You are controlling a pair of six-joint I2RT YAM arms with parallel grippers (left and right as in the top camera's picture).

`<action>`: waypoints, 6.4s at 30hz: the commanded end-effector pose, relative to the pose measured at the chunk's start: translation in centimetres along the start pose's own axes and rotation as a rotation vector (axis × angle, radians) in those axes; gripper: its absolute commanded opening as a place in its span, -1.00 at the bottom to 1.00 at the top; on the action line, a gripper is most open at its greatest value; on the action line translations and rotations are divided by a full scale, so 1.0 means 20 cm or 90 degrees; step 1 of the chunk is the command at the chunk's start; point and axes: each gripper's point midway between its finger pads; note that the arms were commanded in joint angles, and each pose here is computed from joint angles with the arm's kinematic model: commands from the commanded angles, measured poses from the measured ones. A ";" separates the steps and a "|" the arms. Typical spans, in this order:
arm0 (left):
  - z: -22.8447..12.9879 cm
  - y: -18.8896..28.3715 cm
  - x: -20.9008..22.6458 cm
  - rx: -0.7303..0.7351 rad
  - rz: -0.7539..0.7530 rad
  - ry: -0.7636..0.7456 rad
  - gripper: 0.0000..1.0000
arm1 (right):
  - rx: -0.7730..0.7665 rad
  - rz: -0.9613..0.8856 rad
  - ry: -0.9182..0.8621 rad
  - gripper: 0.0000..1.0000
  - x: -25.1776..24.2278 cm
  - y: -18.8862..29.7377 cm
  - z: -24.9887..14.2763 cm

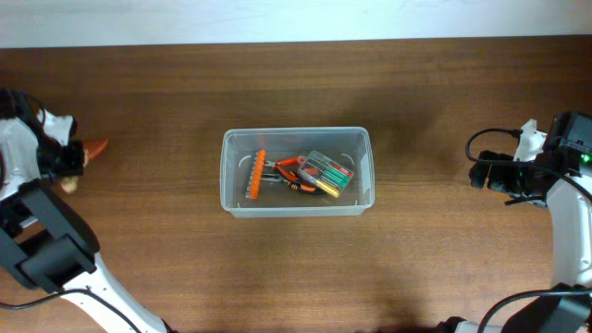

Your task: Pack container

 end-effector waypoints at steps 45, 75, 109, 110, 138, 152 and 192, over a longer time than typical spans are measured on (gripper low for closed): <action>0.06 0.97 -2.27 -0.133 -0.336 -0.740 -0.96 | 0.000 0.005 -0.007 0.97 0.00 0.00 0.00; -0.05 0.37 -2.33 -0.018 -0.321 -0.737 -0.96 | -0.001 0.005 -0.007 0.97 0.00 0.00 0.00; 0.27 0.97 -2.25 -0.205 -0.264 -0.660 0.63 | -0.001 0.005 -0.007 0.97 0.00 0.00 0.00; 0.31 1.06 -2.21 -0.235 -0.248 -0.636 0.69 | 0.000 0.005 -0.007 0.97 0.00 0.00 0.00; -0.58 1.82 -1.69 -0.344 -0.171 -0.385 0.99 | 0.000 0.005 -0.007 0.97 0.00 0.00 0.00; -1.01 1.73 -1.53 -0.538 -0.232 -0.271 0.99 | -0.001 0.005 -0.007 0.98 0.00 0.00 0.00; -0.77 1.28 -1.37 -0.726 -0.026 -0.276 0.99 | -0.001 0.005 -0.007 0.97 0.00 0.00 0.00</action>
Point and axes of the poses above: each gripper's point midway between its finger pads, its own y axis back along the fingers, its own x axis along the line the jaws close on, z = x × y, and after that the axes turned 8 degrees about -y, right-handed
